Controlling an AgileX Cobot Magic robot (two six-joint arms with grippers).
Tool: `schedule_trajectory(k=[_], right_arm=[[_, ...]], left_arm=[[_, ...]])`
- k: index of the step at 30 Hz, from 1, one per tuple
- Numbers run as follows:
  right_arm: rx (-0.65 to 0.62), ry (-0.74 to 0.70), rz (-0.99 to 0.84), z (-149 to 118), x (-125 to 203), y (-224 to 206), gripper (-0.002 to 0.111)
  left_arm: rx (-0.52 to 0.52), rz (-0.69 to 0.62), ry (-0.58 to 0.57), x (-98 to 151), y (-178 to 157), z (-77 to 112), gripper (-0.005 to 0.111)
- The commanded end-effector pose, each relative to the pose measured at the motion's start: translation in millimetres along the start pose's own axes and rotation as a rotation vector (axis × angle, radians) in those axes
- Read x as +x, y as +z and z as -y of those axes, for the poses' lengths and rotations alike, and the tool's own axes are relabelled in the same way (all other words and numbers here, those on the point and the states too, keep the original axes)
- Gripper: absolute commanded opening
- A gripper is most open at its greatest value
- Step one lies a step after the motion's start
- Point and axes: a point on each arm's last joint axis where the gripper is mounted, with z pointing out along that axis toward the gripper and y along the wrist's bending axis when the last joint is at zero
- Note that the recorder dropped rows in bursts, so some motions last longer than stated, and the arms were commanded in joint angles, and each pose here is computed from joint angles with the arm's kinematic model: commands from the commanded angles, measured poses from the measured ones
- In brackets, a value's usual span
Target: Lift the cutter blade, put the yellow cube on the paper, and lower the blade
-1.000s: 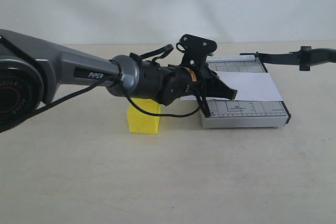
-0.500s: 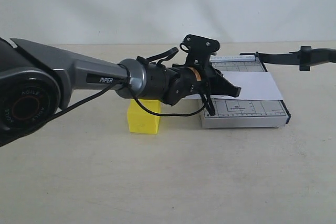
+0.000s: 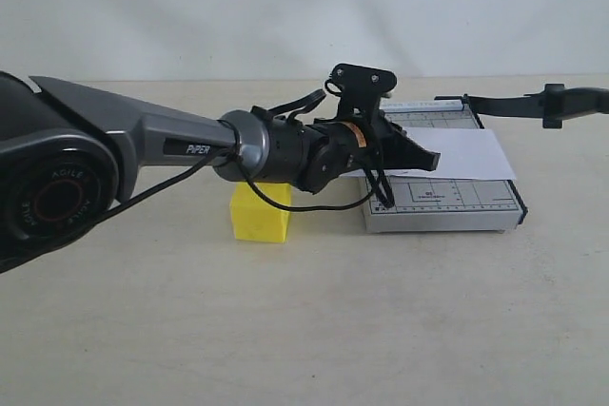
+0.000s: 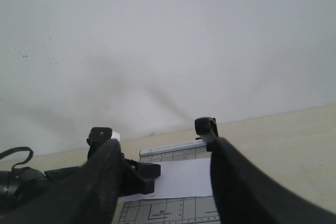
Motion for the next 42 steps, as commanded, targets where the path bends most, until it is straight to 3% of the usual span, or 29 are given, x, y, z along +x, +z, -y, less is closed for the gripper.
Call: schedule_trajectory(k=[1,11,16,19,24,28,31,36,42], right_arm=[[0.000,-0.009,0.008,0,0,0,0.050],[0.000,-0.009,0.008,0,0,0,0.050],[0.000,-0.005,0.006,0,0,0,0.050],[0.000,-0.005,0.006,0,0,0,0.050],[0.000,-0.005,0.006,0,0,0,0.050],[0.000,-0.005,0.006,0,0,0,0.050],[0.000,-0.005,0.006,0,0,0,0.050],[0.000,-0.005,0.006,0,0,0,0.050],[0.000,-0.005,0.006,0,0,0,0.050]], left_arm=[[0.024,0.016,0.022,-3,2,10.5,0.004],[0.049,0.092,0.071,-32,3,21.0,0.004],[0.014,-0.124,0.258,-45,-11,21.0,0.004],[-0.005,-0.223,0.284,-55,-25,18.3,0.004],[-0.046,-0.277,0.365,-79,-48,11.8,0.004],[-0.066,-0.265,0.345,-92,-57,1.6,0.004],[-0.059,-0.292,0.308,-87,-56,1.3,0.004],[-0.038,-0.219,0.242,-88,-50,4.0,0.004],[-0.023,-0.259,0.159,-60,-31,3.3,0.004]])
